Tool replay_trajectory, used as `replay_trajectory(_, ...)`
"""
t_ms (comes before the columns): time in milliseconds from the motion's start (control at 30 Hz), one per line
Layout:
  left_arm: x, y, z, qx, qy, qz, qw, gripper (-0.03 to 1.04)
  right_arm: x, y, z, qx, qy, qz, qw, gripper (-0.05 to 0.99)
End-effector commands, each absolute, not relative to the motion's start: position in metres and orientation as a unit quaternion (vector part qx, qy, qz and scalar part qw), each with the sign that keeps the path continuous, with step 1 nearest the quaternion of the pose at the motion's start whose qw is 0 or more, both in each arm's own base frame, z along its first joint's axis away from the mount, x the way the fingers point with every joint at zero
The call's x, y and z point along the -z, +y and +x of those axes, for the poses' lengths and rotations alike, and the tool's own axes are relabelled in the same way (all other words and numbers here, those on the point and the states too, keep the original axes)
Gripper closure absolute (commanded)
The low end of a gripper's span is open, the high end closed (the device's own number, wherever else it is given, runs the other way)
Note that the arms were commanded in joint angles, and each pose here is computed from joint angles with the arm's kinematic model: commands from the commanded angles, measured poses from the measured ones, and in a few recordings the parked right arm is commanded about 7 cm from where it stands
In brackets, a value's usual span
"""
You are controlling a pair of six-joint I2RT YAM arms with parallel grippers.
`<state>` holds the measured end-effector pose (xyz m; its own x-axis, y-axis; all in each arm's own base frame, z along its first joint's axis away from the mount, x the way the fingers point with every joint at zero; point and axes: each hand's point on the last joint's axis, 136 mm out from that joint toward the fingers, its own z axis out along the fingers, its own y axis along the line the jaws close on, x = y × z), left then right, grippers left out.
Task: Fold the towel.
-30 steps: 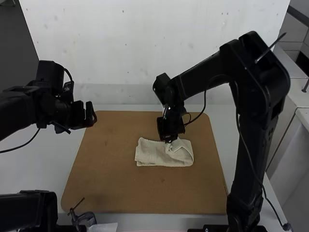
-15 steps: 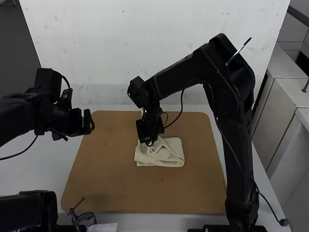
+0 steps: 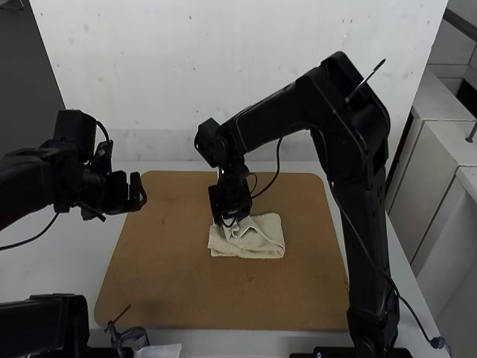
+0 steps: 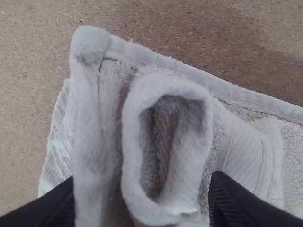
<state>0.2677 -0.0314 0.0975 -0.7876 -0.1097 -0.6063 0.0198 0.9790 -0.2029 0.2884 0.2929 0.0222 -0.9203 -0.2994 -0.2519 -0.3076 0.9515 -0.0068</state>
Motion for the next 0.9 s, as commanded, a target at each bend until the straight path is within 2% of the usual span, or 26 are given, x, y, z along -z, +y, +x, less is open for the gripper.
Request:
replay_trajectory(0,-0.110,-0.035,0.269,0.108,0.931,-0.012,0.349,0.01,-0.091,0.297,0.314,-0.068,0.972,-0.121,0.191,0.65)
replay_trajectory(67,-0.112,-0.036,0.268,0.109,0.929,-0.011,0.354,0.01,-0.097,0.291,0.317,-0.071,0.971,-0.115,0.198,0.86)
replay_trajectory(100,-0.113,-0.036,0.268,0.109,0.928,-0.010,0.355,0.01,-0.097,0.288,0.316,-0.070,0.971,-0.114,0.198,0.92)
replay_trajectory(267,-0.113,-0.036,0.268,0.110,0.928,-0.012,0.355,0.01,-0.072,0.274,0.310,-0.041,0.976,-0.117,0.179,0.92)
replay_trajectory(633,-0.108,-0.036,0.266,0.109,0.931,-0.013,0.348,0.02,-0.055,0.301,0.295,-0.045,0.973,-0.150,0.170,0.92)
replay_trajectory(667,-0.108,-0.036,0.265,0.109,0.931,-0.013,0.349,0.02,-0.056,0.305,0.293,-0.048,0.972,-0.154,0.173,0.90)
replay_trajectory(733,-0.107,-0.036,0.265,0.109,0.930,-0.014,0.350,0.02,-0.058,0.312,0.290,-0.055,0.970,-0.157,0.175,0.69)
replay_trajectory(767,-0.106,-0.035,0.265,0.109,0.930,-0.015,0.350,0.02,-0.062,0.314,0.289,-0.058,0.970,-0.157,0.177,0.62)
replay_trajectory(867,-0.106,-0.035,0.265,0.109,0.930,-0.015,0.350,0.02,-0.077,0.317,0.290,-0.067,0.967,-0.158,0.188,0.60)
